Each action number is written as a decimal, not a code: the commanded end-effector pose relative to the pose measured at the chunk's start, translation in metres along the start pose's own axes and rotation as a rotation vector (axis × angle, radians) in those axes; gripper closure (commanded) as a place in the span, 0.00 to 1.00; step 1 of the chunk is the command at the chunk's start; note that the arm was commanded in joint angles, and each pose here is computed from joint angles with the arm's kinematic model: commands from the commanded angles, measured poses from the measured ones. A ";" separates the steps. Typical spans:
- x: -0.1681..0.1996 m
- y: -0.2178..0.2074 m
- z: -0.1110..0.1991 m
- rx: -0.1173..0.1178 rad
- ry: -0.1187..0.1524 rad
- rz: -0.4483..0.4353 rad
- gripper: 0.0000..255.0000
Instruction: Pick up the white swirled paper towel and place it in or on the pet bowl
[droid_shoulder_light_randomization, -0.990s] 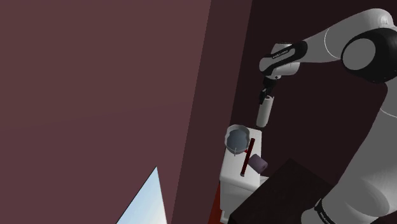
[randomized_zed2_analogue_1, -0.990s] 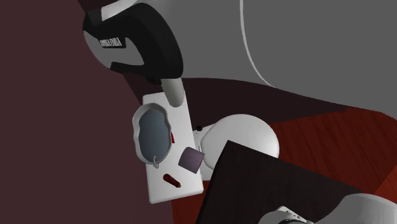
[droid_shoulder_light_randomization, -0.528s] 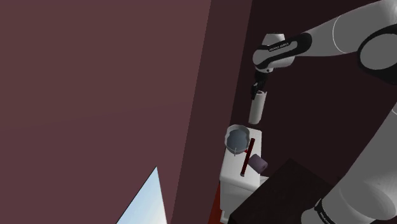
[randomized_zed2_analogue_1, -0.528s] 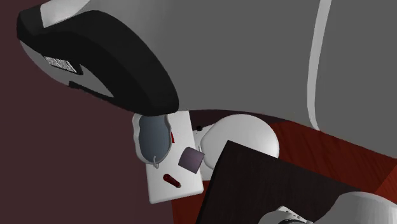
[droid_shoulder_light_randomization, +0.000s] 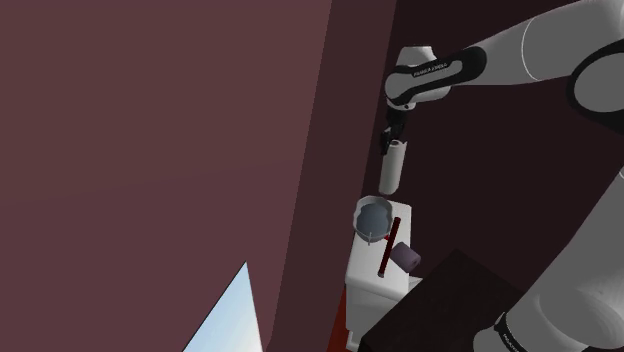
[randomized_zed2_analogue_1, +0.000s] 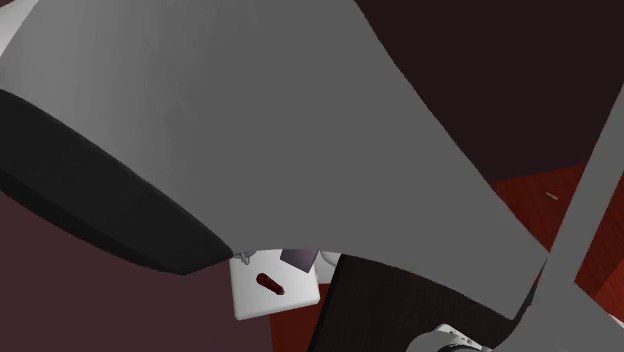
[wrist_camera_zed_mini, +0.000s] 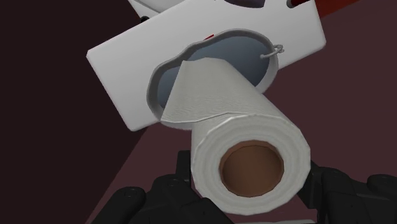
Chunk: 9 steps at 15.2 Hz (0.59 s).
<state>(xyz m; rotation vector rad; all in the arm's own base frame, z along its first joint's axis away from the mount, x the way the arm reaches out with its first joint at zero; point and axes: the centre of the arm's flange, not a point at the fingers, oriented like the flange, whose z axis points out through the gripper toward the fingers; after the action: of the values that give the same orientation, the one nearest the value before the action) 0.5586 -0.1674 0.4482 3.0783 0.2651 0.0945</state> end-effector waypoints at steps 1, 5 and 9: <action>-0.001 -0.001 0.010 0.000 0.000 0.000 1.00; -0.002 -0.003 0.031 0.000 0.000 0.000 1.00; -0.003 -0.004 0.052 0.000 0.000 0.000 1.00</action>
<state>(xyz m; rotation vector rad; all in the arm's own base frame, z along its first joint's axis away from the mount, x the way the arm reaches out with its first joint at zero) 0.5571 -0.1660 0.4021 3.0784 0.2646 0.0941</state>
